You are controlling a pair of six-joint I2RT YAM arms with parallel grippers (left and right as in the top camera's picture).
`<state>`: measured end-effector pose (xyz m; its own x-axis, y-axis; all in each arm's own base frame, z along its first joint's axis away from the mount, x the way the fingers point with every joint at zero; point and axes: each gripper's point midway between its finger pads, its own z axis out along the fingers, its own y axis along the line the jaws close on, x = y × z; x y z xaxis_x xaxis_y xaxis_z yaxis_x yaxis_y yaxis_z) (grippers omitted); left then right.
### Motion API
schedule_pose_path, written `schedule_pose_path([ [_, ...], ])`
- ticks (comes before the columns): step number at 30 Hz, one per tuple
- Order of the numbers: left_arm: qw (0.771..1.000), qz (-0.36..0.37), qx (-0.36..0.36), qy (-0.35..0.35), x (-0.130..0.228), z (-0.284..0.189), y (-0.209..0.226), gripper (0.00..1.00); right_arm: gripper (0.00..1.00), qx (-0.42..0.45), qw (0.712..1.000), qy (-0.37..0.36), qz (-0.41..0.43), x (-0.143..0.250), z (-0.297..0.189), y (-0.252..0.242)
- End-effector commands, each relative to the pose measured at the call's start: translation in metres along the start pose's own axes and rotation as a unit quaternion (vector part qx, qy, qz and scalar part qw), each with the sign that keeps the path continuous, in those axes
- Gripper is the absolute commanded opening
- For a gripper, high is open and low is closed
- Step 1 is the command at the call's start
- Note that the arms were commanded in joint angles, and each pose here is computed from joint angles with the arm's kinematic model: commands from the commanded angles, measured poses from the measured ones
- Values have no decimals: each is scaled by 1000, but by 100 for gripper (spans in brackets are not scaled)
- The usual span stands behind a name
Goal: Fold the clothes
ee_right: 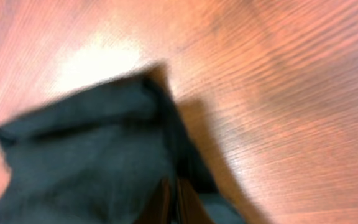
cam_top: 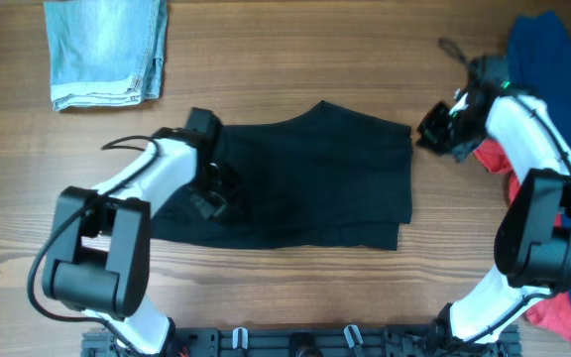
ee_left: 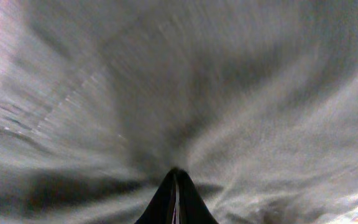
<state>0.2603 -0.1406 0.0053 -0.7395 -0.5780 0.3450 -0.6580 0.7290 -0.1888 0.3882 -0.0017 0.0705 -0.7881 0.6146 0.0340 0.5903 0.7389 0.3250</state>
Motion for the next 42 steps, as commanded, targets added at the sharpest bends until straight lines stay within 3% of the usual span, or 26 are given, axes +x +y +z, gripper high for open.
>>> schedule_pose_path([
  [1,994,36,-33,-100,-10,-28,-1,4,4,0,996,-54,-74,-15,-75,31],
  [3,984,60,-65,-154,-20,-51,10,4,4,-15,991,-24,-130,17,-91,46],
  [5,984,69,-90,-140,-16,-51,23,4,4,9,987,36,-159,62,-83,53],
  [9,979,82,-118,-146,-19,-51,33,4,4,79,971,75,-213,137,-20,67],
  [12,977,44,-130,-165,-41,-61,50,5,4,110,967,113,-198,175,25,41],
  [15,978,20,-135,-158,-58,-59,64,6,4,78,967,153,-190,197,54,28],
  [19,978,-11,-156,-135,-75,-39,80,4,4,81,974,148,-153,203,80,6],
  [21,973,-27,-183,-139,-85,-36,96,4,5,93,978,138,-122,202,90,-10],
  [24,977,-53,-165,-127,-90,-38,101,4,4,87,984,128,-87,188,97,-23],
  [29,995,-62,-67,-44,-65,-25,67,8,8,53,995,78,-21,121,107,-44],
  [33,996,-71,-29,-37,-48,-12,30,9,9,39,998,47,29,53,103,-77],
  [35,998,-31,-22,-51,-43,-5,12,10,4,32,998,55,30,36,91,-78],
  [38,994,-8,-47,-101,-56,-10,12,4,4,22,999,49,-1,16,52,-55],
  [41,987,-5,-78,-144,-67,-49,20,4,5,-10,999,-16,-30,2,-26,-18],
  [42,982,-22,-92,-166,-70,-61,25,4,11,-25,997,-44,-53,3,-49,-8],
])
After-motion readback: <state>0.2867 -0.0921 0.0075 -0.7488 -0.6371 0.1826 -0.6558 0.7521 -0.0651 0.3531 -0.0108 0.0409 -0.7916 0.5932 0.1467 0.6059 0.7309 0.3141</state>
